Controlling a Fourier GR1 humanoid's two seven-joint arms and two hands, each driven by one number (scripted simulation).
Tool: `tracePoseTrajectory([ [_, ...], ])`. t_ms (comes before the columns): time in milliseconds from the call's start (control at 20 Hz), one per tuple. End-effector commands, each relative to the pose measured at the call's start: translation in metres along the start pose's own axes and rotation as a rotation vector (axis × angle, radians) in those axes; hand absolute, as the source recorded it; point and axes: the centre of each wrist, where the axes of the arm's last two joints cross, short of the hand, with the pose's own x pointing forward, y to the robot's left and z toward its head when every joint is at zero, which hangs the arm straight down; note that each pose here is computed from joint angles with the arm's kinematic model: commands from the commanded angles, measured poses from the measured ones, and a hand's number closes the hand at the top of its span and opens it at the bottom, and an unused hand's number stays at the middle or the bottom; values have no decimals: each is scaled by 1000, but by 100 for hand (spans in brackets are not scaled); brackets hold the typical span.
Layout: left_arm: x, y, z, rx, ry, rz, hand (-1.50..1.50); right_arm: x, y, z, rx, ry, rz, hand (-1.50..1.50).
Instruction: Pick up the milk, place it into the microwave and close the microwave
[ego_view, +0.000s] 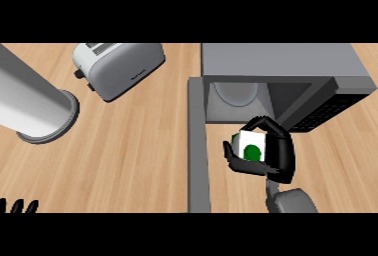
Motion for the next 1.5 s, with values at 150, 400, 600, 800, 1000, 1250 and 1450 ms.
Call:
tracePoseTrajectory([
  [150,3,3,4,-11,7,-2,-150,-30,15,-37,-29,68,126,150],
  [400,-7,23,-5,14,6,0,-150,-49,20,-63,-46,106,118,150],
  [600,-2,25,6,-3,16,-18,-150,-64,28,-73,-69,152,157,150],
  [800,-1,19,-7,-19,8,-2,-150,-79,14,-84,-88,142,253,150],
  [1000,3,16,3,-40,9,2,-150,-79,-9,-101,-114,157,349,150],
  [1250,-1,22,0,-49,14,9,-150,-79,-18,-111,-87,136,404,150],
  [1450,0,20,-1,-59,29,1,-150,-79,-28,-114,-74,125,499,150],
])
